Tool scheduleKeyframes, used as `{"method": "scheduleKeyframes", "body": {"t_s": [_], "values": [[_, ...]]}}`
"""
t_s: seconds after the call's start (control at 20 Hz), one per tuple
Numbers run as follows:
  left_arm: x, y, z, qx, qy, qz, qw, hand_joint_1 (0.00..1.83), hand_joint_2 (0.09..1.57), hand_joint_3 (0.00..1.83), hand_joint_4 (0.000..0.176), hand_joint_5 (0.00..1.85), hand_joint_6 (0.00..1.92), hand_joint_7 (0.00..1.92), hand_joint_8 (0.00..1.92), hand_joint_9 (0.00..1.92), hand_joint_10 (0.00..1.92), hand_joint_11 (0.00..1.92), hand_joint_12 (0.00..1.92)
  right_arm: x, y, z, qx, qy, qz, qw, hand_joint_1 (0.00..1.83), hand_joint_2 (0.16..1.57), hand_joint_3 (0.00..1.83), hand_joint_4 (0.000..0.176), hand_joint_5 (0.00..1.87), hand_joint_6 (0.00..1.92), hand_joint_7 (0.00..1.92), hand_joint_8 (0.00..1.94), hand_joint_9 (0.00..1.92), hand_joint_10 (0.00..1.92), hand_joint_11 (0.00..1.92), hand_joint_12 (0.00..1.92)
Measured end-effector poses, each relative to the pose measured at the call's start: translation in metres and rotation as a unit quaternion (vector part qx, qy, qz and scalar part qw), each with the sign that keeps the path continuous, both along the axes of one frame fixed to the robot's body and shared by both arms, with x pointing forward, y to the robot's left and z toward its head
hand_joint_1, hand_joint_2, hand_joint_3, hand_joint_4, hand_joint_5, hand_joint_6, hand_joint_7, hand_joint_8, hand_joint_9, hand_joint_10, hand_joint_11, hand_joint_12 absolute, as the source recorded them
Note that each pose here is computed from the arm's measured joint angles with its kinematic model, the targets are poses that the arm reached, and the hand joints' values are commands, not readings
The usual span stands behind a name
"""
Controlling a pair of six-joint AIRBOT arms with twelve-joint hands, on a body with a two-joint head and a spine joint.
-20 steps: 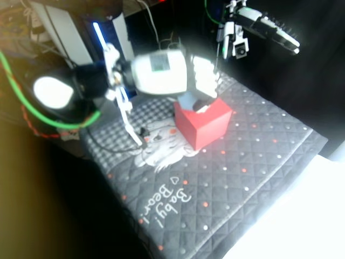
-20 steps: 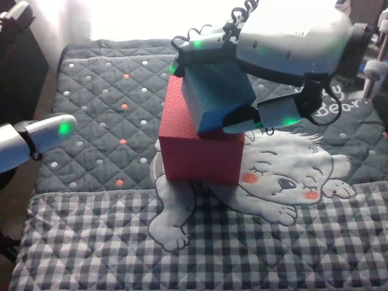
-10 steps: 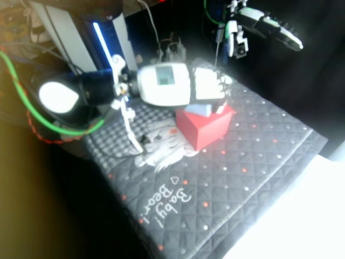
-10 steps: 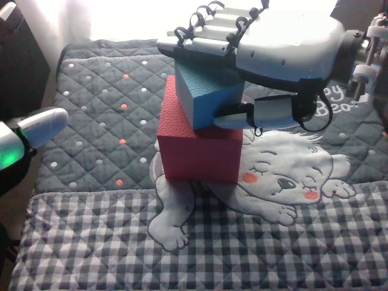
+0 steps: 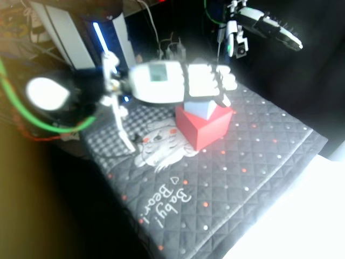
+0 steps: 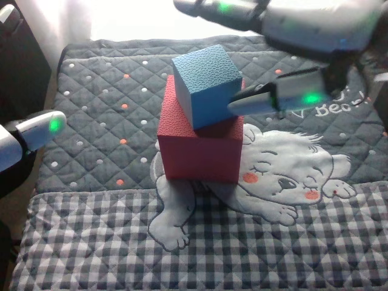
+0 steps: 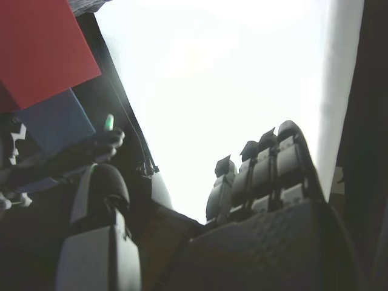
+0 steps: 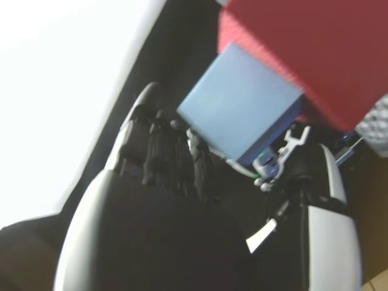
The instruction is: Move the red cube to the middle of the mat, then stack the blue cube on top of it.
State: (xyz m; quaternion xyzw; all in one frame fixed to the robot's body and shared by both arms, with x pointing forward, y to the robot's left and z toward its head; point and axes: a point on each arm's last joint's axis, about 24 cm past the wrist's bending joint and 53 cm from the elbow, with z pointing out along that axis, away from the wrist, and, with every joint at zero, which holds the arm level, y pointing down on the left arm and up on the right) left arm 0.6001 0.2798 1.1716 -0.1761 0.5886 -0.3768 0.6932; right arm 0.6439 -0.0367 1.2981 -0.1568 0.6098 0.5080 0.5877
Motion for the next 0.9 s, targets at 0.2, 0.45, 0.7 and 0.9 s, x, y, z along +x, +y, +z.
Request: {"method": "scheduleKeyframes", "body": {"t_s": [0.2,0.45,0.7,0.9], "values": [[-0.001,0.001,-0.001,0.000,0.002,-0.001,1.0000,0.69,1.02,0.00,0.093,0.00,0.00,0.00,0.00,0.00,0.00,0.00,0.00,-0.013,-0.043,0.021,0.007,-0.031,-0.027,0.9991,0.62,1.06,0.00,0.033,0.00,0.00,0.00,0.00,0.02,0.01,0.00,1.43],[-0.011,0.006,0.001,0.002,-0.004,0.002,1.0000,0.65,1.03,0.00,0.127,0.00,0.00,0.00,0.00,0.00,0.00,0.03,0.02,-0.015,-0.107,0.002,-0.027,-0.023,-0.112,0.9931,0.57,1.18,0.00,0.000,0.00,0.00,0.00,0.00,0.00,0.00,0.00,0.13],[-0.012,0.009,0.011,0.003,-0.017,0.004,0.9998,0.59,1.04,0.00,0.173,0.00,0.00,0.00,0.00,0.00,0.00,0.00,0.00,-0.021,-0.145,-0.016,-0.072,-0.036,-0.198,0.9769,0.57,1.17,0.00,0.084,0.00,0.00,0.00,0.00,0.00,0.00,0.00,0.00],[-0.012,0.009,0.015,0.008,-0.021,0.002,0.9997,0.53,1.10,0.02,0.175,0.00,0.00,0.00,0.00,0.00,0.00,0.00,0.00,-0.034,-0.181,-0.009,-0.046,-0.046,-0.250,0.9661,0.48,1.13,0.00,0.140,0.00,0.00,0.00,0.00,0.00,0.00,0.00,0.00]]}}
